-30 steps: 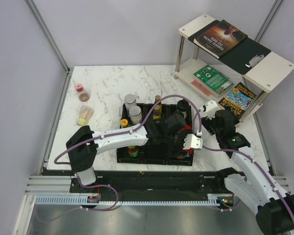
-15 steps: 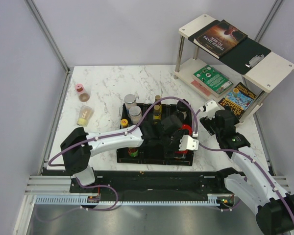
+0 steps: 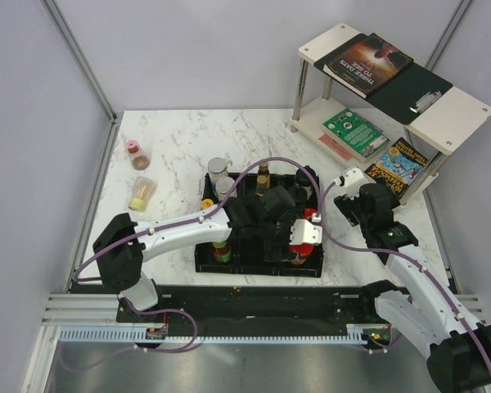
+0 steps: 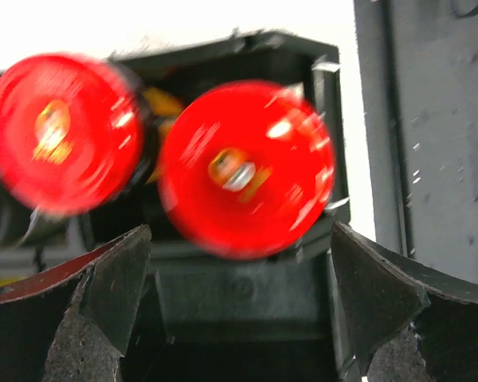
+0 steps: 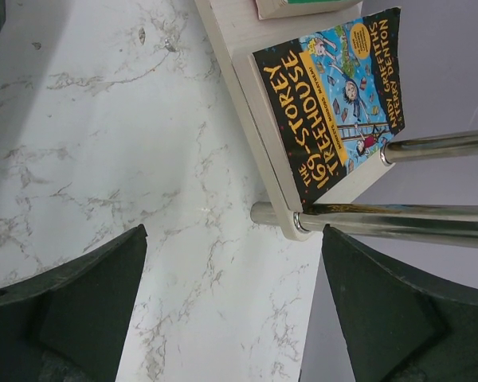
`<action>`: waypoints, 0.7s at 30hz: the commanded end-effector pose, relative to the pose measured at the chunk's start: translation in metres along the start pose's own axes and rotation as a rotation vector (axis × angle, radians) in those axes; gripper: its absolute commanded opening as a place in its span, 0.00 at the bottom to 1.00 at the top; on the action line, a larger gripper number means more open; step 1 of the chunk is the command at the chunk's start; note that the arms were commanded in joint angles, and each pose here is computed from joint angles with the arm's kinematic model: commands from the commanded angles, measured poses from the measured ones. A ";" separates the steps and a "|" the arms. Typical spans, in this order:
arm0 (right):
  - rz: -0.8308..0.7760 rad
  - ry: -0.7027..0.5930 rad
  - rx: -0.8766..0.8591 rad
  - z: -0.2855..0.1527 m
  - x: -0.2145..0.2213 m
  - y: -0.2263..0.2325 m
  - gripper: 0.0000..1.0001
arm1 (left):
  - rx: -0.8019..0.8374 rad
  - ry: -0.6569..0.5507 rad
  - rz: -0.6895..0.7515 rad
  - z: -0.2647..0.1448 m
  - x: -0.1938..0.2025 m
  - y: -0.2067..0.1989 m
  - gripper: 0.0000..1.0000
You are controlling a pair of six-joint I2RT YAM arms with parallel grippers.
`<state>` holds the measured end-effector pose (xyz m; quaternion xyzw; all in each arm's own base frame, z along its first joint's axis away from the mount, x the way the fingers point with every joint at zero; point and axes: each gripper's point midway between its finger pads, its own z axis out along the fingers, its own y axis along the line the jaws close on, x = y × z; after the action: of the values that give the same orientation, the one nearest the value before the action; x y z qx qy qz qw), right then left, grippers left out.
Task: Organize the condiment bottles
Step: Place the bottle in the storage box.
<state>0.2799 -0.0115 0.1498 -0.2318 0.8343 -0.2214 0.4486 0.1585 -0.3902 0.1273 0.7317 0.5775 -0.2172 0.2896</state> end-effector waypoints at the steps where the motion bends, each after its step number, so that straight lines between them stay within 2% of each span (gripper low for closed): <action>1: 0.035 -0.045 0.008 -0.002 -0.013 -0.004 0.98 | -0.126 -0.039 -0.020 -0.047 -0.014 0.036 0.99; 9: 0.035 -0.050 0.004 -0.003 -0.014 -0.003 0.98 | -0.328 -0.087 -0.063 -0.122 -0.015 0.082 0.99; 14: 0.037 -0.052 0.003 -0.004 -0.014 -0.004 0.98 | -0.573 -0.177 -0.140 -0.217 -0.014 0.127 0.99; 18: 0.036 -0.060 -0.003 -0.005 -0.016 -0.003 0.98 | -0.793 -0.168 -0.209 -0.289 0.011 0.154 0.99; 21: 0.038 -0.069 -0.007 -0.006 -0.017 -0.003 0.98 | -0.946 -0.120 -0.287 -0.332 0.046 0.171 0.99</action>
<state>0.2800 -0.0083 0.1516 -0.2347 0.8322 -0.2129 0.4551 0.3117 -0.2137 0.3404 0.4934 0.6683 -0.0677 0.5526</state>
